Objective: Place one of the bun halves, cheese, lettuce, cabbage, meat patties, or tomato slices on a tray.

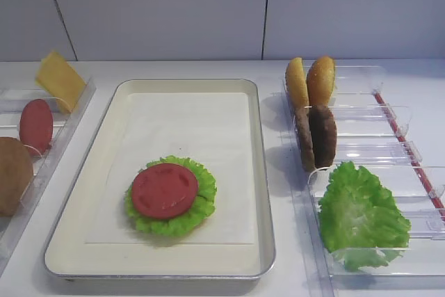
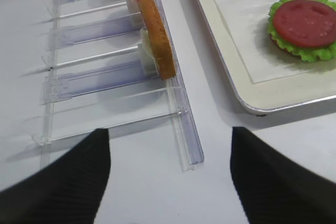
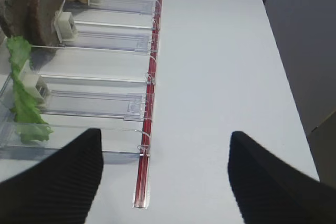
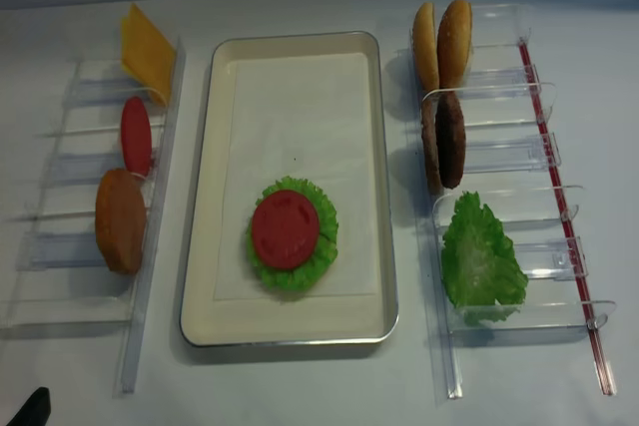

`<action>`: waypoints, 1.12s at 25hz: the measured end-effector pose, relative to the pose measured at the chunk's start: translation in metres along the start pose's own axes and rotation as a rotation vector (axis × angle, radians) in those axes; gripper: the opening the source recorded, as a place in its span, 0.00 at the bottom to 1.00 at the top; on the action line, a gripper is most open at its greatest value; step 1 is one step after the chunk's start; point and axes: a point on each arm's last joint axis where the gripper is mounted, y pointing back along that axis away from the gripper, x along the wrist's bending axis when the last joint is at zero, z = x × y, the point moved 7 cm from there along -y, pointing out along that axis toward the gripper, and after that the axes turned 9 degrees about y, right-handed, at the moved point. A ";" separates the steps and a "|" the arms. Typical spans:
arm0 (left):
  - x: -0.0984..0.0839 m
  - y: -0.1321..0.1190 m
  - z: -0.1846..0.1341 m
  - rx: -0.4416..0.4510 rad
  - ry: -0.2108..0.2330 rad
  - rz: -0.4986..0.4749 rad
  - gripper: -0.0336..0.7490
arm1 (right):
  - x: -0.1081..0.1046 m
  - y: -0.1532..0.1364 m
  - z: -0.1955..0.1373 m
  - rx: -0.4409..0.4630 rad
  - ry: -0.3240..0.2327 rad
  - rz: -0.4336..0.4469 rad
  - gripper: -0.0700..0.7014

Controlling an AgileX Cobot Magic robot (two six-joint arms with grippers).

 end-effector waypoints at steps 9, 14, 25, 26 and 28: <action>0.000 0.000 0.000 -0.001 0.005 0.007 0.64 | 0.000 0.000 0.000 0.000 0.006 0.000 0.75; 0.005 0.001 0.000 -0.008 0.056 0.083 0.64 | 0.000 0.000 0.000 0.000 0.006 0.000 0.75; 0.010 0.002 0.000 -0.017 0.116 0.174 0.64 | 0.000 0.000 0.000 0.000 0.005 0.002 0.75; 0.010 0.002 0.000 -0.017 0.116 0.174 0.64 | 0.000 0.000 0.000 0.000 0.005 0.002 0.75; 0.010 0.002 0.000 -0.017 0.116 0.174 0.64 | 0.000 0.000 0.000 0.000 0.005 0.002 0.75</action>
